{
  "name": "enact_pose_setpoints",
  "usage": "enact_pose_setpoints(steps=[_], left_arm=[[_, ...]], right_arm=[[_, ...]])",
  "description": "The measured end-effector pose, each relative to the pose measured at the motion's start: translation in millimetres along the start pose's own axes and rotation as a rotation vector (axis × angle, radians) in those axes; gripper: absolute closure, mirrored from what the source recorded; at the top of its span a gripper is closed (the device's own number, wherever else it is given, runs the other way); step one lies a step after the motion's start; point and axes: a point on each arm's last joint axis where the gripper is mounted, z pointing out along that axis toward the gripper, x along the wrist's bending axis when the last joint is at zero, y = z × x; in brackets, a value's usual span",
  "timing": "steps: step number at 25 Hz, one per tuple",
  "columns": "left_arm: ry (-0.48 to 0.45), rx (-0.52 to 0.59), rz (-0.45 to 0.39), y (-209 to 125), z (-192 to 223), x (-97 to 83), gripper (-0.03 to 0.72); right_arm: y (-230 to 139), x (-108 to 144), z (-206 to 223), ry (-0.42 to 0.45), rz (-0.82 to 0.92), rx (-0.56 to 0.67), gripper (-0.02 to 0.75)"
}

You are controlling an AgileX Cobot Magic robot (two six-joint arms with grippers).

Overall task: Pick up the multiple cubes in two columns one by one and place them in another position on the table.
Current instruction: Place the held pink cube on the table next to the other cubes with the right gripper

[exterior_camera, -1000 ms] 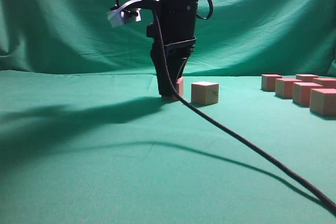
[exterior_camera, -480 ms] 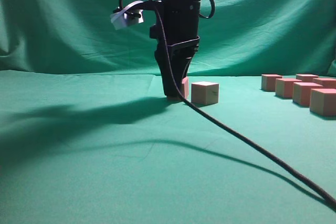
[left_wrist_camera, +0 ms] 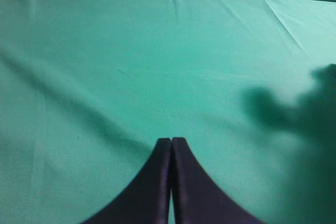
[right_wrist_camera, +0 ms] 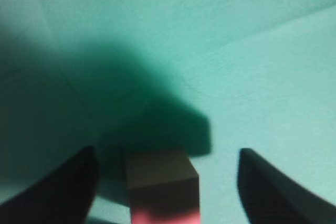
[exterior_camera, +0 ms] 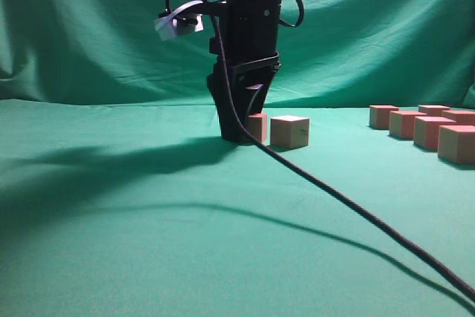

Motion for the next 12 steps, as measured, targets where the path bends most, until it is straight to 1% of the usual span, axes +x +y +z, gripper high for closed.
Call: enact_pose_setpoints(steps=[2,3,4,6,7,8,10,12], left_arm=[[0.000,0.000,0.000,0.0,0.0,0.0,0.688],[0.000,0.000,0.000,0.0,0.0,0.0,0.688],[0.000,0.000,0.000,0.0,0.0,0.0,0.688],[0.000,0.000,0.000,0.0,0.0,0.0,0.688],[0.000,0.000,0.000,0.0,0.0,0.0,0.688],[0.000,0.000,0.000,0.0,0.0,0.0,0.688],[0.000,0.000,0.000,0.0,0.0,0.0,0.688],[0.000,0.000,0.000,0.0,0.0,0.0,0.688]], right_arm=[[2.5,-3.0,-4.4,-0.016,0.026,-0.012,0.109],[4.3,-5.4,-8.2,-0.028,0.041,-0.021,0.086],[6.0,-7.7,-12.6,-0.037,0.052,-0.027,0.099],[8.4,-11.2,-21.9,-0.044,0.082,-0.030,0.099],[9.5,-12.7,-27.3,-0.045,0.097,-0.029,0.059],[10.5,-14.2,-33.5,-0.046,0.111,-0.030,0.073],[9.7,-15.8,-52.5,-0.045,0.152,-0.025,0.073],[8.9,-17.6,-77.1,-0.062,0.191,-0.050,0.073]])
